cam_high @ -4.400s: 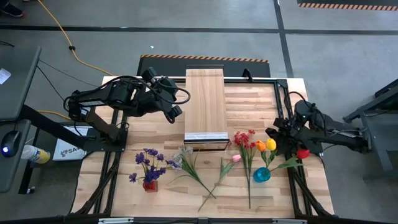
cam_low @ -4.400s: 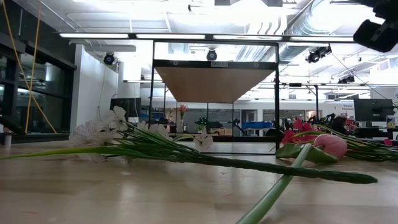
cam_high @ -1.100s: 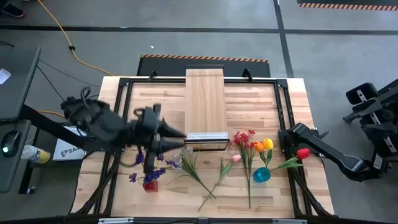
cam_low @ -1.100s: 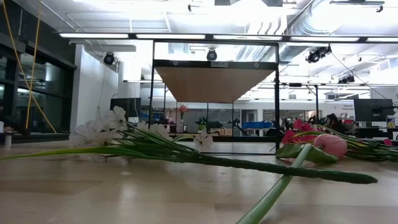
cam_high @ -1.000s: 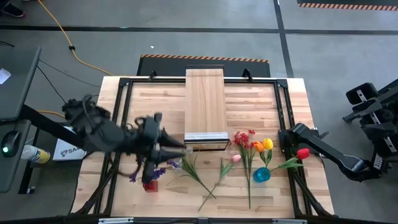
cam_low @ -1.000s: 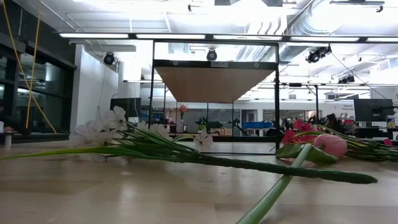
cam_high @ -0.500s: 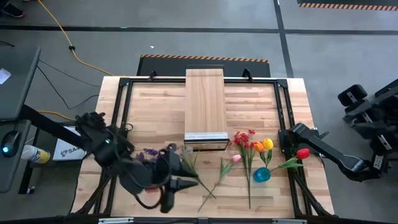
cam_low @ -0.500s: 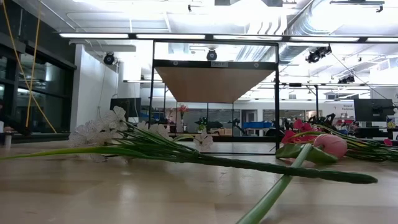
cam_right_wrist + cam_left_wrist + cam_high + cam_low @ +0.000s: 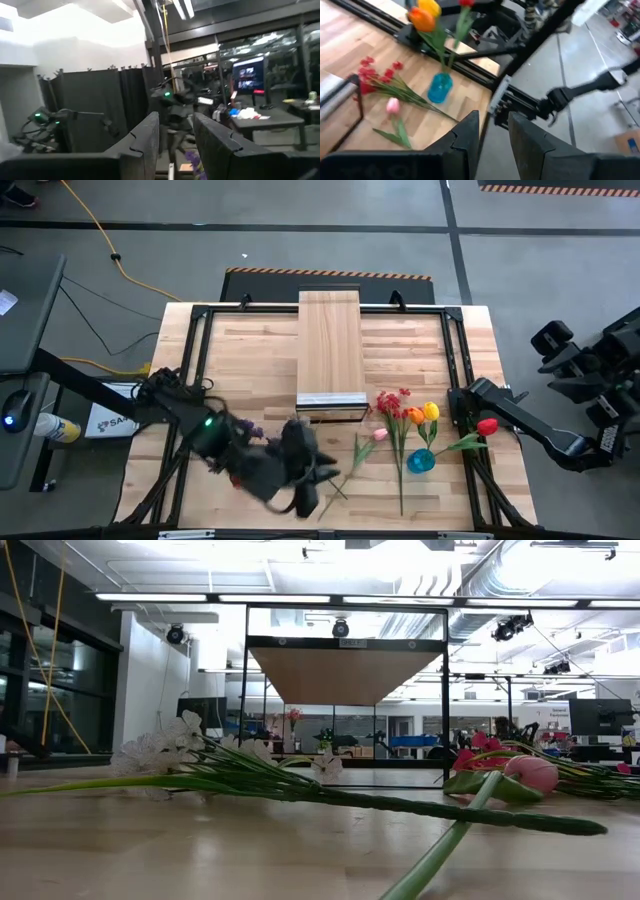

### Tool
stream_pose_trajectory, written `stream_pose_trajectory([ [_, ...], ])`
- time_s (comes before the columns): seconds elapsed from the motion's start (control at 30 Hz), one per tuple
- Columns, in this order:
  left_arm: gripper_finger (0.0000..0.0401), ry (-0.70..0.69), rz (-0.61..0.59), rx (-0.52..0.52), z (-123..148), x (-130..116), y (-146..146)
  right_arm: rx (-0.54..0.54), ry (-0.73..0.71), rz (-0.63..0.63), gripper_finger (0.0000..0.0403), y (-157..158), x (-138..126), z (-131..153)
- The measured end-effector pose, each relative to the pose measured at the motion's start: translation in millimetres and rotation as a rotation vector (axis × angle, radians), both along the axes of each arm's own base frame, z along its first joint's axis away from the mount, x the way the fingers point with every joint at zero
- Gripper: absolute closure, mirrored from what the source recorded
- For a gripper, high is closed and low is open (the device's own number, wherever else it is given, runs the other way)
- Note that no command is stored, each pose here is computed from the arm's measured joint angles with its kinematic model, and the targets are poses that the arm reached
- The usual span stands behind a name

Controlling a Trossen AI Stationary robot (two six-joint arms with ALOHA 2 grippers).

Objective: Pick and place flowers into a vace then onto a shelf
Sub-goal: Put the pink tulip into the red vase

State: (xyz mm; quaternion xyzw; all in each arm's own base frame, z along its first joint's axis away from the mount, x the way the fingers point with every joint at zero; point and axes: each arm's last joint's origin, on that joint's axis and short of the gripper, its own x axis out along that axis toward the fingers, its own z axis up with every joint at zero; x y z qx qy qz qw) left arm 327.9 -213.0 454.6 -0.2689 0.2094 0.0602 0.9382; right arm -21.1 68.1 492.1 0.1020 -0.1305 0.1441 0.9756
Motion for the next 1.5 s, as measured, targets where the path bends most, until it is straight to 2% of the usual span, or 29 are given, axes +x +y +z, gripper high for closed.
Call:
stream_pose_trajectory([
  [0.1,0.0263,0.024,-0.005,-0.034,-0.7,14.1,21.4,0.009,0.020,0.030,0.0289,0.7,-0.1,-0.5],
  [0.27,0.0263,0.103,-0.096,-0.130,-9.9,41.6,56.2,-0.001,0.040,0.060,0.0289,1.6,-0.1,-1.2],
  [0.4,0.0263,0.194,-0.134,-0.157,-33.6,65.9,68.5,-0.010,0.056,0.084,0.0289,2.2,-0.2,-1.7],
  [0.67,0.0263,0.368,-0.199,-0.184,-88.5,104.7,73.4,-0.003,0.070,0.104,0.0289,2.7,-0.3,-2.0],
  [0.97,0.0263,0.491,-0.210,-0.167,-131.1,125.1,72.2,-0.004,0.069,0.103,0.0289,2.7,-0.4,-2.0],
  [1.27,0.0263,0.511,-0.210,-0.129,-138.0,129.8,82.4,-0.004,0.070,0.104,0.0289,2.7,-0.3,-2.0],
  [1.5,0.0263,0.511,-0.265,-0.112,-143.1,134.0,93.1,-0.004,0.070,0.104,0.0289,2.7,-0.3,-2.0],
])
